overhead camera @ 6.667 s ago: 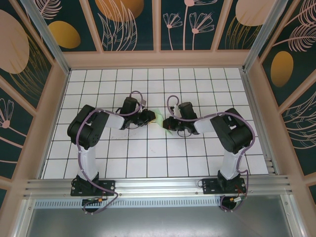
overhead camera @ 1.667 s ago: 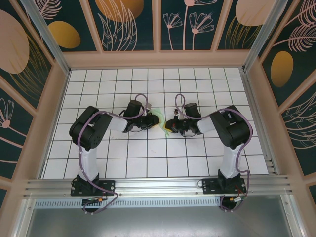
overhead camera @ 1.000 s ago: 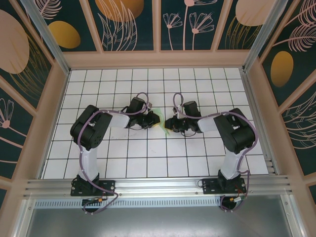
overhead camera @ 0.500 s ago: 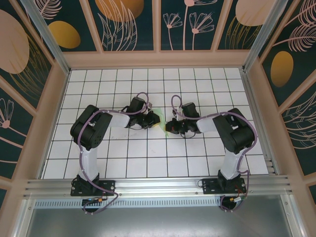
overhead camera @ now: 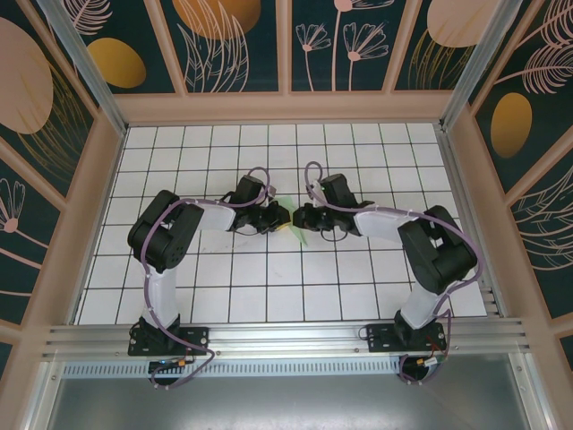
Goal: Fold a paper plane with a square sheet of paper (pick it up from the middle)
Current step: Fold the wing for the fifth time at the center of the table.
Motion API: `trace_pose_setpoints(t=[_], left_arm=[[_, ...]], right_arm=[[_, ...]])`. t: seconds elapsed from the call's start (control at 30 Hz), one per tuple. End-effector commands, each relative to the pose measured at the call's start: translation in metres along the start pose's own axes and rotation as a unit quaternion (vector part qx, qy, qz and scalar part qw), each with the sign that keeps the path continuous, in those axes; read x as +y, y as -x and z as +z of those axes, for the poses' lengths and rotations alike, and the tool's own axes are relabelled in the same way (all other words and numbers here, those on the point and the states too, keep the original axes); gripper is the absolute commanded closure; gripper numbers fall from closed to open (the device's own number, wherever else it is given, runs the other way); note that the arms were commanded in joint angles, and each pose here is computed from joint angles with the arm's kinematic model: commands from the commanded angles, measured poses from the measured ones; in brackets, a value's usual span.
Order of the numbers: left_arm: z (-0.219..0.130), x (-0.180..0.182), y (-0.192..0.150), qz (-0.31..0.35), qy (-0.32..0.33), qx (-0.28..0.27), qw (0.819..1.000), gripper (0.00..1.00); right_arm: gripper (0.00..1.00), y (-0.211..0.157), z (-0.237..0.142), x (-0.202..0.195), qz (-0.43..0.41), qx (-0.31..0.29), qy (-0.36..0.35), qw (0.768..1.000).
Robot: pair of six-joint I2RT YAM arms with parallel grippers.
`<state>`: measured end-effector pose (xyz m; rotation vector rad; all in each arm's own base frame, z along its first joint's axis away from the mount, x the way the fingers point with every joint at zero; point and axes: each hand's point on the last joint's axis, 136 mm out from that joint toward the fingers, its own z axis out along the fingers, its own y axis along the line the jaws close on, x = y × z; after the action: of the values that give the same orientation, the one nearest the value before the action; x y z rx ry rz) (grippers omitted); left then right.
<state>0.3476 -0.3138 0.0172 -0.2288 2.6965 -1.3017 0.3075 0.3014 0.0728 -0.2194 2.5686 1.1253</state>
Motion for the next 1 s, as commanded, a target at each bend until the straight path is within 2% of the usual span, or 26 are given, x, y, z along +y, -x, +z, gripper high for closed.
trace_pose_setpoints(t=[0.0,0.13,0.33,0.43,0.67,0.97], left_arm=[[0.014,0.058,0.004,-0.024,0.091,-0.024,0.995,0.82],[0.014,0.059,0.004,-0.026,0.094,-0.024,0.995,0.82],[0.016,0.060,0.006,-0.029,0.097,-0.024,0.995,0.82],[0.015,0.060,0.006,-0.029,0.098,-0.025,0.994,0.82],[0.015,0.060,0.006,-0.028,0.098,-0.024,0.994,0.83],[0.015,0.059,0.006,-0.027,0.096,-0.023,0.995,0.83]], right_arm=[[0.86,-0.011,0.012,-0.007,-0.013,0.025,-0.045,0.999],[0.91,-0.020,0.018,-0.017,-0.007,0.039,-0.061,0.997],[0.92,-0.033,0.022,-0.033,-0.003,0.064,-0.087,0.994],[0.93,-0.033,0.019,-0.036,-0.002,0.057,-0.098,0.994],[0.93,-0.018,-0.003,-0.021,-0.013,0.004,-0.069,0.997],[0.93,-0.021,0.007,-0.017,-0.013,0.022,-0.056,0.998]])
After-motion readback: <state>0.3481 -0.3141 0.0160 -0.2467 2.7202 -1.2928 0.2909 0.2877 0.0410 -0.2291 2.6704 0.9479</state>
